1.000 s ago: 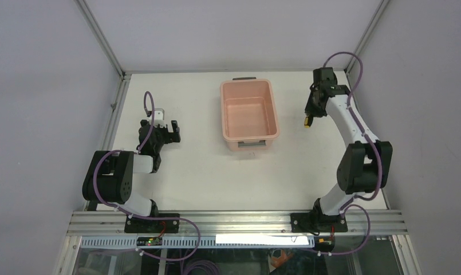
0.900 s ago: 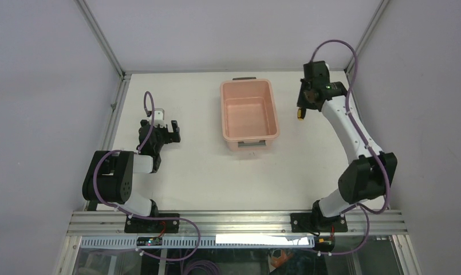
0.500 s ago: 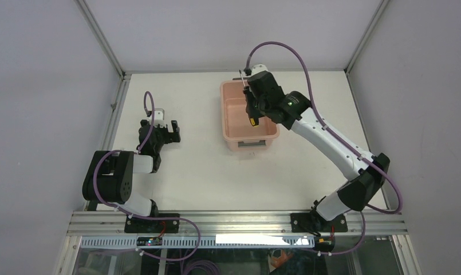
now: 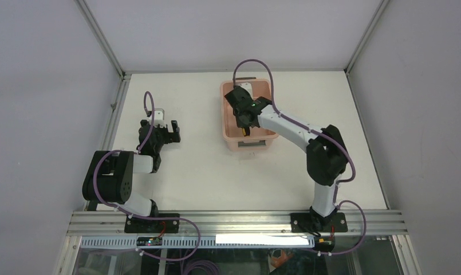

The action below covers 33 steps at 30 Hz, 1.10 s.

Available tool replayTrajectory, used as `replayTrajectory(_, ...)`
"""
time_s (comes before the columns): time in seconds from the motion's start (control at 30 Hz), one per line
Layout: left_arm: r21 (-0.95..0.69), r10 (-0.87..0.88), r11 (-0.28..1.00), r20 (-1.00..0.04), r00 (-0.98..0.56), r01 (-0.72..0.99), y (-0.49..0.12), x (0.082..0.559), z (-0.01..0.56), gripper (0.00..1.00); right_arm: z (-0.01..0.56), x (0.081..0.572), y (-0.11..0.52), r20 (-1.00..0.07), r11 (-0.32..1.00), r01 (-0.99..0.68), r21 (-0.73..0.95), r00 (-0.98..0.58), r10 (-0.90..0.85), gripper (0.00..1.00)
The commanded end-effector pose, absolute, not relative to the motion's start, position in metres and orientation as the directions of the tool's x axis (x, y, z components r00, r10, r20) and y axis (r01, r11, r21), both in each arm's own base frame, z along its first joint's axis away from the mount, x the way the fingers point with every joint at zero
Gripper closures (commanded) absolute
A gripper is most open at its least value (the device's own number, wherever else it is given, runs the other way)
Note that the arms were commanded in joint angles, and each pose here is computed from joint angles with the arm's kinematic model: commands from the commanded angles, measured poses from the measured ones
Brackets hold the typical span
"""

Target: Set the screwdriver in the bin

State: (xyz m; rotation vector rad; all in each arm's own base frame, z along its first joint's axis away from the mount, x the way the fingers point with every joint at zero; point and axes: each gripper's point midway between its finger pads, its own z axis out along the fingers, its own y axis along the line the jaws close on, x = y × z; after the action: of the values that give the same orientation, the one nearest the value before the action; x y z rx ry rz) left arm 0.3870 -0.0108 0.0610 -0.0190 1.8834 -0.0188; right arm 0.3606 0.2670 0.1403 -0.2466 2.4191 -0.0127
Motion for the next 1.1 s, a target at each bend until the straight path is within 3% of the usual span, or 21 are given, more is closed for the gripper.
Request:
replayTrajectory(0.0,-0.043,-0.040,0.999,-0.967,-0.252,0.010,-0.016,0.394,0.079,0.01,0.115,0.376,0.277,-0.657,0.994,-0.098,-0.051,-0.746,-0.107,0.89)
replayTrajectory(0.23,-0.043,-0.040,0.999,-0.967,-0.253,0.009,-0.016,0.394,0.079,0.01,0.062,0.372,0.282,-0.566,0.998,-0.065,-0.007,-0.822,-0.058,0.79)
replayTrajectory(0.37,-0.043,-0.040,0.999,-0.967,-0.253,0.009,-0.016,0.394,0.079,0.01,0.060,0.374,0.280,-0.560,0.998,-0.062,0.002,-0.827,-0.050,0.65)
replayTrajectory(0.57,-0.043,-0.040,0.999,-0.967,-0.252,0.009,-0.016,0.394,0.079,0.01,0.118,0.381,0.283,-0.644,0.993,-0.111,0.044,-0.763,-0.057,0.39)
replayTrajectory(0.77,-0.043,-0.039,0.999,-0.967,-0.253,0.010,-0.016,0.394,0.079,0.01,0.207,0.379,0.273,-0.774,0.981,-0.170,0.087,-0.632,-0.041,0.27)
replayTrajectory(0.9,-0.043,-0.039,0.999,-0.967,-0.253,0.010,-0.016,0.394,0.079,0.01,0.241,0.370,0.247,-0.830,0.985,-0.168,0.039,-0.554,-0.061,0.01)
replayTrajectory(1.07,-0.044,-0.039,0.999,-0.967,-0.253,0.010,-0.016,0.394,0.079,0.01,0.254,0.362,0.187,-0.858,0.998,-0.057,-0.028,-0.511,-0.054,0.01)
